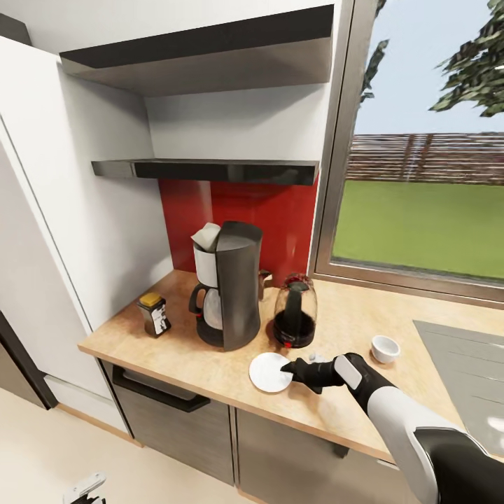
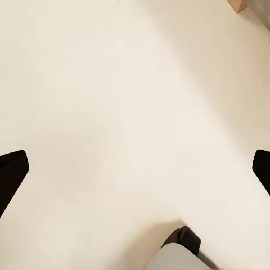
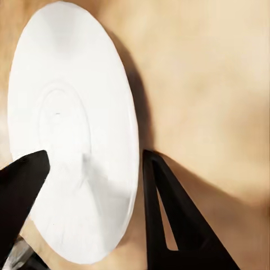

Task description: Set up a coffee station on the kitchen countertop: keep the coffee maker on the countertop, move the bottle of coffee from the kitchen shelf to the counter next to the coffee maker, place a paper coffee filter on top of the coffee maker, put the saucer next to the coffee maker with the coffee cup on the saucer, and place the electric kettle next to the coffee maker.

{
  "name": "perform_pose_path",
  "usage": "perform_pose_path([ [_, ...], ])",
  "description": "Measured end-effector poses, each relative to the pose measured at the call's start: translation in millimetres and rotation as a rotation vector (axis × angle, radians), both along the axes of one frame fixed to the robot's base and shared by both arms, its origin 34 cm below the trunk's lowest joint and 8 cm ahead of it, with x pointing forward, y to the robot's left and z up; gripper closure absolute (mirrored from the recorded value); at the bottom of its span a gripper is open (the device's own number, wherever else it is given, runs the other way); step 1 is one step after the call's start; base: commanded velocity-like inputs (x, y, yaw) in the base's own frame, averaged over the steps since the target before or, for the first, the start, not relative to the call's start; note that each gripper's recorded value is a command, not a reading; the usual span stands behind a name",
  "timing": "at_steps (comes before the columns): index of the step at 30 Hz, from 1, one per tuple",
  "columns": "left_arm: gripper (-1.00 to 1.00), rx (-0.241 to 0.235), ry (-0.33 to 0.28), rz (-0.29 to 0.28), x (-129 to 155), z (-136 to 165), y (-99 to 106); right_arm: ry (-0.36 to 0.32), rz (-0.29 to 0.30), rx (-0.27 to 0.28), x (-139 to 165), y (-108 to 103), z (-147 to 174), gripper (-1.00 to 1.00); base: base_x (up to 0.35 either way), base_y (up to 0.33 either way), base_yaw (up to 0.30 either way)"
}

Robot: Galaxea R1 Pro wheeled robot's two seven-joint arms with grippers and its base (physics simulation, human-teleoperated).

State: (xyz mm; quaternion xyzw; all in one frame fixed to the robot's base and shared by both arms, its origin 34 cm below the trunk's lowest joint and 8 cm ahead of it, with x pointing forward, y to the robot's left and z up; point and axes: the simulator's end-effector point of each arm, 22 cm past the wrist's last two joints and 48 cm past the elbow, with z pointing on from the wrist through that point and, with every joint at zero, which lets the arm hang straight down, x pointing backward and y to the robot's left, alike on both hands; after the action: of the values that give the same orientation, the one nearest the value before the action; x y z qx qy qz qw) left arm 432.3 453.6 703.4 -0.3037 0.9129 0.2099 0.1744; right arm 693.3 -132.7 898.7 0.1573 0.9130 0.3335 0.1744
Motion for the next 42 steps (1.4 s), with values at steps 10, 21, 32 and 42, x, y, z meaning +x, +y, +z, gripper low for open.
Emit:
perform_pose_path([
  [10,-1.00,0.001,0.000,0.000,-0.2,0.2,0.3,0.001,0.000,0.000,-0.4,0.0,-0.2,-1.00,0.016,-0.022,0.000],
  [21,-1.00,0.002,0.001,0.002,-0.5,0.2,0.8,0.000,0.000,0.000,-0.1,0.0,0.0,-1.00,0.103,-0.238,0.000],
  [32,-1.00,0.003,0.004,0.003,-0.7,0.0,1.4,0.000,-0.001,0.004,0.5,0.4,0.1,-1.00,-0.096,-0.013,0.000],
  [42,-1.00,0.003,0.005,0.003,-1.6,-0.3,1.4,-0.003,0.001,0.002,1.4,0.4,1.1,-1.00,-0.321,-0.116,0.000],
])
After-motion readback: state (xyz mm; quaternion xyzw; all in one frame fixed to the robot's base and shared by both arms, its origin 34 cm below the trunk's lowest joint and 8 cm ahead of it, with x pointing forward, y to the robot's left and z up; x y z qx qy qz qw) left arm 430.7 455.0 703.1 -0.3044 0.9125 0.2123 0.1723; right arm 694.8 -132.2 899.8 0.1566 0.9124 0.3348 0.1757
